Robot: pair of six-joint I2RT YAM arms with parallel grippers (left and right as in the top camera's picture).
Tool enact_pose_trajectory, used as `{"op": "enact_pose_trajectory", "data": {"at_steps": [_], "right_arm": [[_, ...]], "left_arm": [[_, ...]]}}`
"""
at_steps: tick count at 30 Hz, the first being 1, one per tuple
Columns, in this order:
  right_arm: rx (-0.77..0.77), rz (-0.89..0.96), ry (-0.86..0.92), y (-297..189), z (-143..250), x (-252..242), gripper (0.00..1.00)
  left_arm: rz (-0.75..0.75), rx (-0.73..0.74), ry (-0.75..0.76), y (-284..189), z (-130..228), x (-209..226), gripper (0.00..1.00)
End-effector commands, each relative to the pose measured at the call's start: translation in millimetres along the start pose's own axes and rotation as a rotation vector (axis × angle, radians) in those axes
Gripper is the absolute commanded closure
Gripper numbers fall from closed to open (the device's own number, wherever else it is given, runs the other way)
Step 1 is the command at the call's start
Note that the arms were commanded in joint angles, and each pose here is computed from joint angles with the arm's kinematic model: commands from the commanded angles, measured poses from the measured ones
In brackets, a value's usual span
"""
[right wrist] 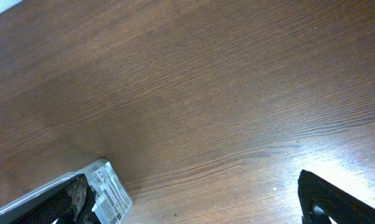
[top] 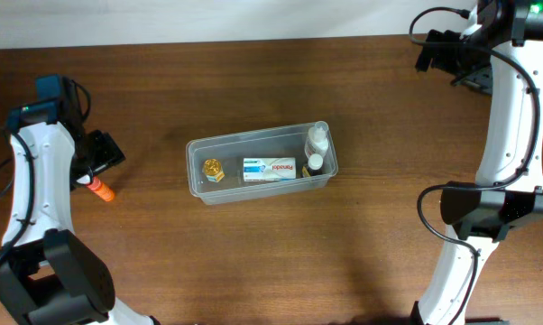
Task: Pack container
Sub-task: 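Lower the left gripper onto the orange tube and grasp it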
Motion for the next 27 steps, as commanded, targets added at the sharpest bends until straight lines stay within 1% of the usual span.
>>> {"op": "enact_pose_trajectory", "data": {"at_steps": [1, 7, 18, 27], "right_arm": [[0.002, 0.011, 0.002, 0, 0, -1, 0.02], [0.002, 0.011, 0.002, 0, 0, -1, 0.02], [0.002, 0.011, 0.002, 0, 0, -1, 0.02], [0.002, 0.011, 0.002, 0, 0, -1, 0.02]], "left_arm": [[0.007, 0.005, -0.02, 3, 1, 3, 0.2], [0.0, 0.008, -0.036, 6, 1, 10, 0.2], [0.001, 0.0, -0.048, 30, 4, 11, 0.2], [0.008, -0.045, -0.054, 30, -3, 10, 0.21]]}}
Point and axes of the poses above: each gripper's point midway between its finger pads, its own y axis out along the fingers, its own x axis along the line the jaws close on, z = x × y, the point moved 10 cm from there along -y, back along the fingers, and after that the axes turned 9 degrees about y, right-handed, at the moved point
